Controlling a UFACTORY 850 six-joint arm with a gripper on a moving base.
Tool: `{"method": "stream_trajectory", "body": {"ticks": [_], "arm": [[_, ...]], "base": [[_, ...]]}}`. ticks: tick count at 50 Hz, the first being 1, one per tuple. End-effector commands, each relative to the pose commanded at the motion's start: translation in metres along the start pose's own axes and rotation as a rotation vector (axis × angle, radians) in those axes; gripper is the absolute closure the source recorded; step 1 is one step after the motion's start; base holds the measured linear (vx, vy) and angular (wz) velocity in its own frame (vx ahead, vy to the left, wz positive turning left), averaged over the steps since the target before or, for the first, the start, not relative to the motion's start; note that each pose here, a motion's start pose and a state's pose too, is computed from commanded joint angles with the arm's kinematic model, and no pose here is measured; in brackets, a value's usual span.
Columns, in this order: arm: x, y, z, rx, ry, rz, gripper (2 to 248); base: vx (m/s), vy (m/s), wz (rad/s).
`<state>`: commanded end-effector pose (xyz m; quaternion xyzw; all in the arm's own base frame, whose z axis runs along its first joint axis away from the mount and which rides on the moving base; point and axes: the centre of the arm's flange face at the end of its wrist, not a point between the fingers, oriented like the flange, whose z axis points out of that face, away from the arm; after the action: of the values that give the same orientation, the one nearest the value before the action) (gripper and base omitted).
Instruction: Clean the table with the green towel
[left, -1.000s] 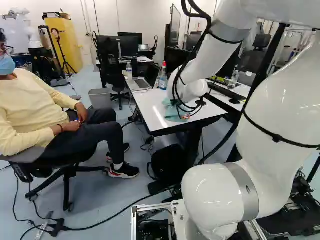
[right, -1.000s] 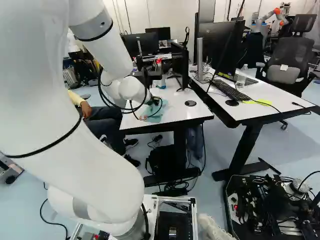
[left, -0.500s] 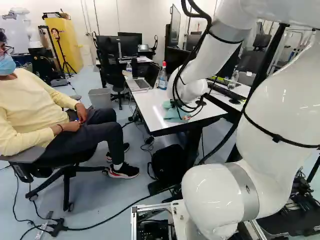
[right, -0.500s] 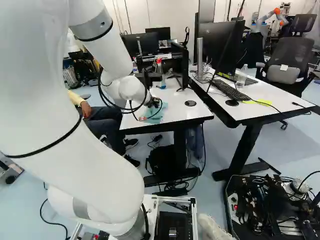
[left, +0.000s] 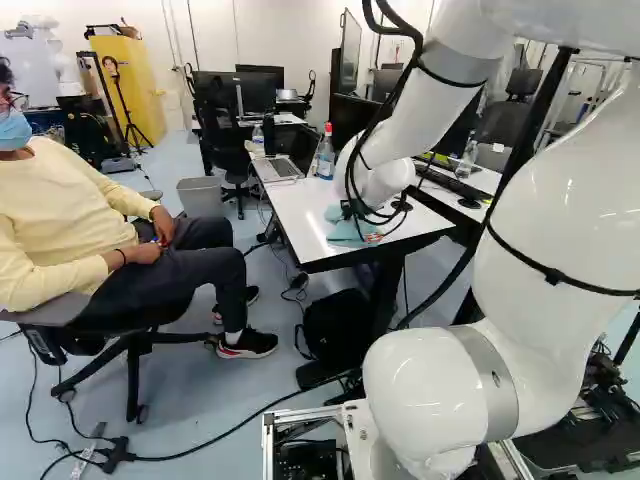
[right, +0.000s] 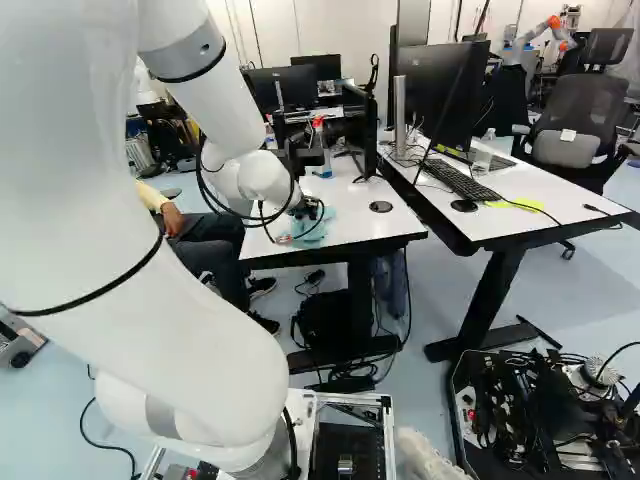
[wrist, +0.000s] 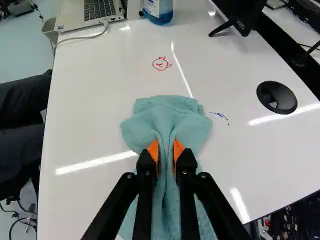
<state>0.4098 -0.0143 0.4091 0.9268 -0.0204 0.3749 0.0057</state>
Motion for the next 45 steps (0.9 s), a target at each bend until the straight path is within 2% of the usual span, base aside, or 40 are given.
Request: {"method": "stream_trajectory", "body": {"ticks": [45], "arm": [[-0.002, 0.0, 0.0, 0.0, -0.023, 0.0, 196]], "base": [[0.0, 0.0, 0.0]]}}
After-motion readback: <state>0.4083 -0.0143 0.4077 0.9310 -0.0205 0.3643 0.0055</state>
